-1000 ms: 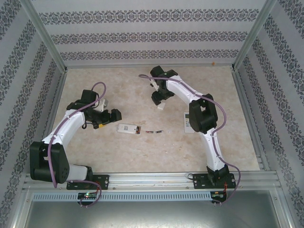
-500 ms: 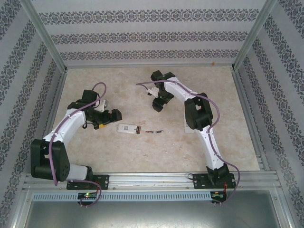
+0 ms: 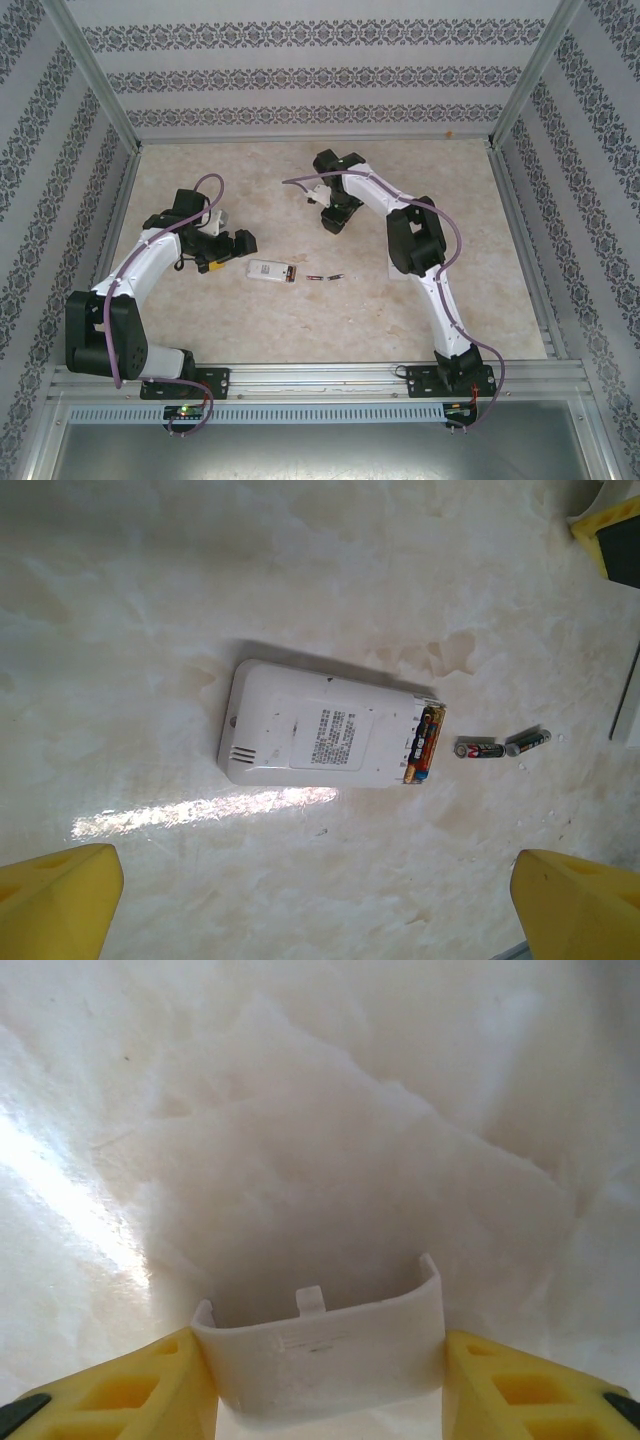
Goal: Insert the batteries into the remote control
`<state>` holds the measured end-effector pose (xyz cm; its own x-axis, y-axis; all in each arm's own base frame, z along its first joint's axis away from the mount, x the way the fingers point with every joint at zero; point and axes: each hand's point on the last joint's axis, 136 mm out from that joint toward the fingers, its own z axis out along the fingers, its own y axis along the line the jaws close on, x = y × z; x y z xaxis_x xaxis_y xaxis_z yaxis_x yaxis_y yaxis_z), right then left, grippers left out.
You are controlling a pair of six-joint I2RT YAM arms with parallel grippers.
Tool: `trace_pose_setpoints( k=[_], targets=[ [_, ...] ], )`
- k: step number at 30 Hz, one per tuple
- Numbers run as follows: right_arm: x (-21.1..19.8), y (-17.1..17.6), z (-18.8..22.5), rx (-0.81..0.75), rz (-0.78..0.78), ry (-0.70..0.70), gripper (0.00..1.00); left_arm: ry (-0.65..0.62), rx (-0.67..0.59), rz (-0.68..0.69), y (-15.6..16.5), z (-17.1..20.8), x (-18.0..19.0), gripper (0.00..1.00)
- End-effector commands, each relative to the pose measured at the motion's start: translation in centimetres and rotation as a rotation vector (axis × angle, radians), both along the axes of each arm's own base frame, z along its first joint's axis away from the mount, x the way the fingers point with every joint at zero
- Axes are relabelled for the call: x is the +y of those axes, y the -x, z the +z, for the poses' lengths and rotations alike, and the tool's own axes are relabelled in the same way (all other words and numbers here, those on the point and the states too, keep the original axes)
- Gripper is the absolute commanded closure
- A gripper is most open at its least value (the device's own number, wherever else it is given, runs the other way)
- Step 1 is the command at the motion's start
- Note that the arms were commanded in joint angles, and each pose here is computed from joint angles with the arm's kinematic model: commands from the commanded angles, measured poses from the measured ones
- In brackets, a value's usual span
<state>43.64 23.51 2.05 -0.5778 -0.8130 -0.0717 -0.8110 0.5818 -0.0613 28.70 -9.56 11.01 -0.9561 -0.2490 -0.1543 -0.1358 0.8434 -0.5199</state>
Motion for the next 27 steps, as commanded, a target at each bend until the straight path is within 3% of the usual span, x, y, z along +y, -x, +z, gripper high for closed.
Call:
trace_pose_setpoints(
  k=[1,4,8,13,17,27],
  targets=[
    [0.2,0.5,2.4,-0.036,0.015,0.012,0.53,0.016,-0.031,0.01,-0.3,0.8,-0.1,0.0],
    [1.4,1.6,4.9,-0.066,0.005,-0.019,0.53,0.012,-0.039,0.008,-0.4,1.1,0.0,0.0],
    [4.3,5.8,6.8,-0.07,0.029,-0.091,0.53,0.009,-0.043,0.013,-0.6,1.2,0.1,0.0],
    [8.4,11.7,7.1,-0.057,0.119,-0.125,0.53,0.013,-0.039,0.027,-0.8,1.1,0.1,0.0],
    [11.2,14.8,6.8,-0.038,0.169,-0.137,0.52,0.1,-0.023,0.069,-1.0,0.9,-0.8,0.0],
    [13.6,15.1,4.5,-0.069,0.21,-0.078,0.51,0.134,-0.002,0.125,-0.8,0.1,-0.7,0.0]
  ],
)
